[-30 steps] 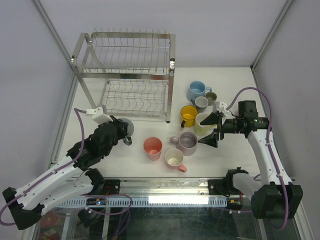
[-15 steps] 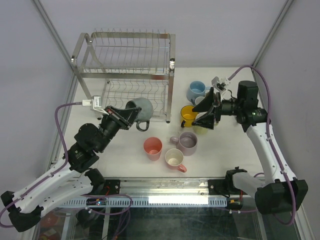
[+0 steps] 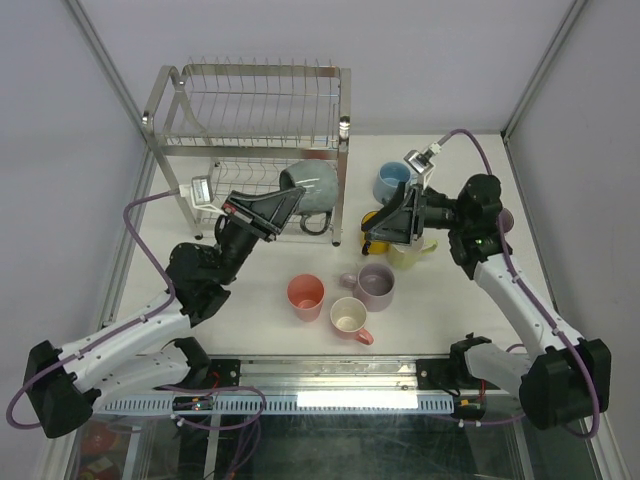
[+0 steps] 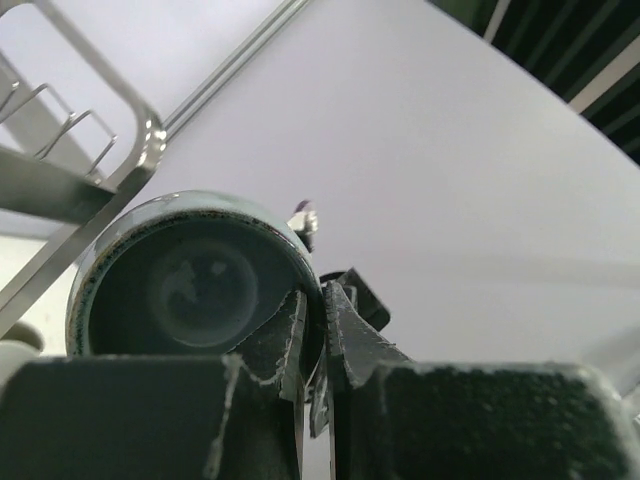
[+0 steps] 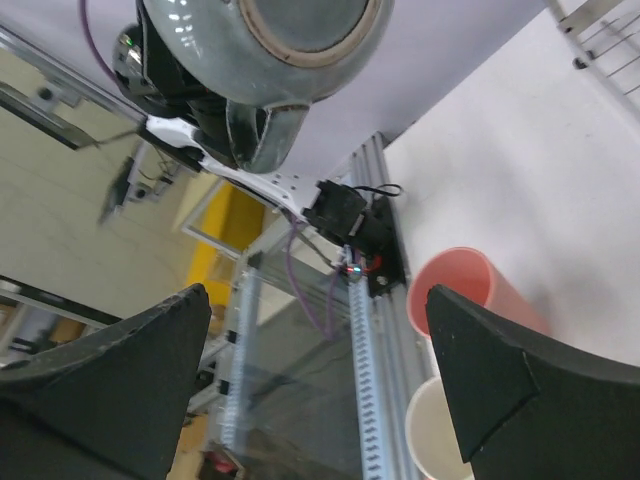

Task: Load the cups into the dish rack
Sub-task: Pick up the cup at the center of the board.

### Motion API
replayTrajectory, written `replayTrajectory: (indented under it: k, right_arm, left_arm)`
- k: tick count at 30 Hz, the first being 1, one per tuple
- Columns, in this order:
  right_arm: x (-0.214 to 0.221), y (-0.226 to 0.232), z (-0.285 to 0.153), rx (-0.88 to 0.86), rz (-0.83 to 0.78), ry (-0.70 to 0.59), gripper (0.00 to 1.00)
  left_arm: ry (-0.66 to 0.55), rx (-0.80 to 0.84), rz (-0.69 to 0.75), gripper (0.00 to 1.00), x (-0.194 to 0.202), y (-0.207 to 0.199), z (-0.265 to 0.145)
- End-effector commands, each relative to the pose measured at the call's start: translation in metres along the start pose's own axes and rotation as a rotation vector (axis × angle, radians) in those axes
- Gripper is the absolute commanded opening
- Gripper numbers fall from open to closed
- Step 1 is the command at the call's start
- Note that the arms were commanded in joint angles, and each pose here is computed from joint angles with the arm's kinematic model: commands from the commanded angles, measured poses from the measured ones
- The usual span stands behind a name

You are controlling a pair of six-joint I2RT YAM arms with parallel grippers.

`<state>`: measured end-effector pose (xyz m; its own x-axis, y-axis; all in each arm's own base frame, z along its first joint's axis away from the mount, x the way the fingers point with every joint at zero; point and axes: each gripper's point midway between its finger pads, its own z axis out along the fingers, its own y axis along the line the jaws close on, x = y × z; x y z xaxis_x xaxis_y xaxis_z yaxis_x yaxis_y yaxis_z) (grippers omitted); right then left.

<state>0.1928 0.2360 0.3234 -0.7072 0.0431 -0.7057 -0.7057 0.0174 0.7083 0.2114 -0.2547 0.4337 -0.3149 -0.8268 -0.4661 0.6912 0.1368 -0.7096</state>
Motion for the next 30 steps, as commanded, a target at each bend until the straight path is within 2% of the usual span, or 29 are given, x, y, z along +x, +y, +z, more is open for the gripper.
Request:
replayTrajectory:
  k: [1, 5, 11, 17, 24, 30]
  right_arm:
    - [-0.026, 0.032, 0.011, -0.087, 0.088, -0.123, 0.92]
    - [-0.034, 0.043, 0.016, -0.151, 0.060, -0.193, 0.92]
    - [-0.040, 0.046, 0.024, -0.168, 0.071, -0.229, 0.89]
    - [-0.038, 0.048, 0.029, -0.176, 0.111, -0.238, 0.77]
    - [-0.041, 0.053, 0.031, -0.201, 0.142, -0.266, 0.69]
    - [-0.040, 0.060, 0.033, -0.226, 0.147, -0.270, 0.55]
  left_arm:
    - [-0.193, 0.318, -0.109, 0.00, -0.049, -0.084, 0.003]
    - [-0.223, 0.320, -0.111, 0.00, -0.045, -0.087, 0.009]
    - [-0.250, 0.326, -0.129, 0.00, -0.038, -0.090, 0.020]
    - [-0.258, 0.337, -0.148, 0.00, -0.030, -0.092, 0.026]
    - [-0.257, 0.337, -0.178, 0.00, -0.019, -0.090, 0.030]
    - [-0.264, 0.326, -0.195, 0.00, -0.009, -0.085, 0.031]
